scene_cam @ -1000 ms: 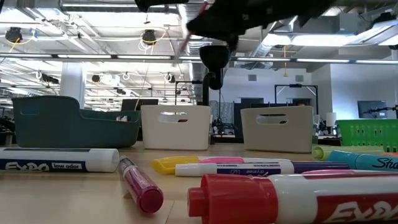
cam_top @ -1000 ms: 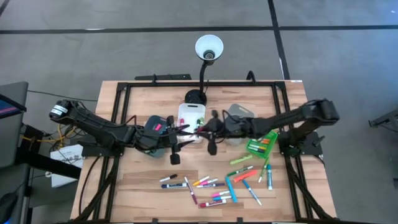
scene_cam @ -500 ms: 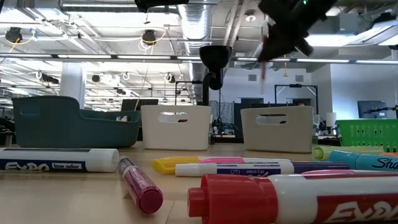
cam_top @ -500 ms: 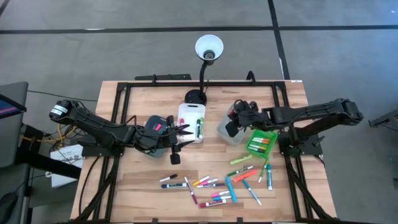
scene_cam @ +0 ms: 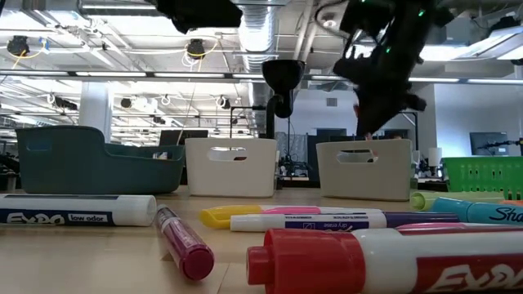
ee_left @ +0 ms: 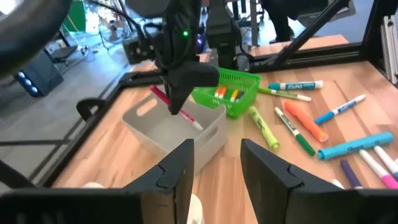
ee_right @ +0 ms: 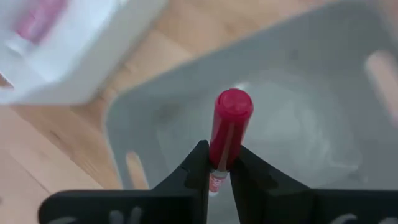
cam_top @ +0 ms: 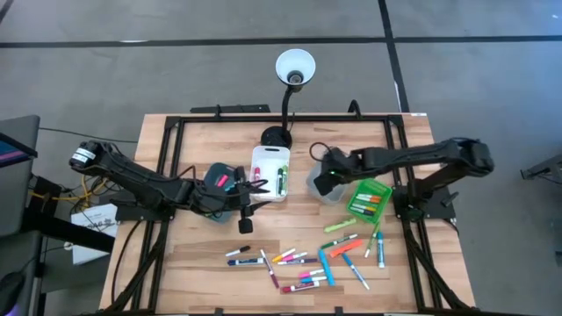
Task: Pick & Place Markers
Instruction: Put the red mini dry erase marker into the gray bin, then put the blue dry erase marker into the white bin
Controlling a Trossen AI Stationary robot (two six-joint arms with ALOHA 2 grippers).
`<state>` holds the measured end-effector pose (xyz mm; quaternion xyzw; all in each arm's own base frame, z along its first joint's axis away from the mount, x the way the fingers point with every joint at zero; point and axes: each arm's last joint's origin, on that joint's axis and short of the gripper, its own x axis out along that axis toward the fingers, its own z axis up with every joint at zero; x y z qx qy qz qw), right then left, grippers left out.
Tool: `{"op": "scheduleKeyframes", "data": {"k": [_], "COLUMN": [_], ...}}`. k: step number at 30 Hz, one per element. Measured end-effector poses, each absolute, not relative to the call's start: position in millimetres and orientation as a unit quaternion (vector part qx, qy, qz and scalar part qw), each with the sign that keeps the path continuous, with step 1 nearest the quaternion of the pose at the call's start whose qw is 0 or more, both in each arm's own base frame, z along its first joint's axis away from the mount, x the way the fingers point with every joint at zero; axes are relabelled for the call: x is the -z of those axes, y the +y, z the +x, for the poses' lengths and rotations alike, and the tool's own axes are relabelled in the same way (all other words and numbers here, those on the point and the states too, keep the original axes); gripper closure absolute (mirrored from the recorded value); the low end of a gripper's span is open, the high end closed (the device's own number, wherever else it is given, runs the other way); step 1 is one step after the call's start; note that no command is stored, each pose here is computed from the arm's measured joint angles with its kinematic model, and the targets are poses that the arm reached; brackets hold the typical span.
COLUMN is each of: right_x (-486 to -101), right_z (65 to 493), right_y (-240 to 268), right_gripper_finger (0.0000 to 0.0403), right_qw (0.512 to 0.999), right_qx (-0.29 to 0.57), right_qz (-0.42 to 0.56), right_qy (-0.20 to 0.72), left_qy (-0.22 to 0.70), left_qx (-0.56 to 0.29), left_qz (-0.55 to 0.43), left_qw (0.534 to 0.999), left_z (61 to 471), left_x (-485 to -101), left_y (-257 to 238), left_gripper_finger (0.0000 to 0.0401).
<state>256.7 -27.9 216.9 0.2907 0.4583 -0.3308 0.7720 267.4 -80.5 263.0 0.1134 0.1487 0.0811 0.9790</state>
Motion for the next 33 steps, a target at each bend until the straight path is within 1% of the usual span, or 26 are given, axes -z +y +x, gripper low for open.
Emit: {"op": "scheduleKeyframes", "data": {"k": [3, 6, 9, 12, 17, 21, 25, 29, 31, 33], "right_x": [-201.2, -188.6, -182.8, -180.0, -178.7, -181.3, -183.4, -197.6, -209.2, -222.3], "right_z": [263.1, 267.0, 271.2, 274.4, 273.9, 272.3, 270.9, 273.9, 279.0, 286.7], "right_y": [-33.0, -39.1, -45.1, -48.8, -53.0, -56.2, -57.4, -59.5, -58.5, -54.6], "right_gripper_finger": [0.0352, 0.0354, 0.0360, 0.0359, 0.0336, 0.0317, 0.0303, 0.0299, 0.0301, 0.0301], "right_qw": [0.748, 0.728, 0.725, 0.734, 0.732, 0.732, 0.729, 0.721, 0.729, 0.752], "right_qx": [0.323, 0.317, 0.312, 0.286, 0.290, 0.293, 0.284, 0.263, 0.245, 0.216], "right_qz": [0.308, 0.325, 0.333, 0.330, 0.329, 0.333, 0.324, 0.337, 0.334, 0.313], "right_qy": [0.491, 0.514, 0.515, 0.520, 0.522, 0.517, 0.532, 0.546, 0.545, 0.538], "left_qy": [0.154, 0.162, 0.166, 0.165, 0.165, 0.165, 0.165, 0.165, 0.165, 0.167], "left_qx": [-0.083, -0.081, -0.080, -0.080, -0.079, -0.079, -0.079, -0.079, -0.062, -0.027], "left_qz": [0.103, 0.106, 0.108, 0.108, 0.107, 0.107, 0.107, 0.104, 0.089, 0.072], "left_qw": [0.979, 0.978, 0.977, 0.977, 0.977, 0.977, 0.977, 0.978, 0.980, 0.983], "left_z": [265.9, 264.0, 263.3, 263.3, 263.3, 263.3, 263.3, 263.3, 263.5, 263.6], "left_x": [-257.7, -252.0, -249.6, -249.7, -249.6, -249.6, -249.6, -249.6, -249.4, -249.1], "left_y": [-80.0, -80.1, -79.9, -79.9, -79.9, -79.9, -79.9, -80.0, -81.0, -83.2], "left_gripper_finger": [0.0273, 0.0274, 0.0275, 0.0275, 0.0275, 0.0275, 0.0275, 0.0275, 0.0275, 0.0275]}}
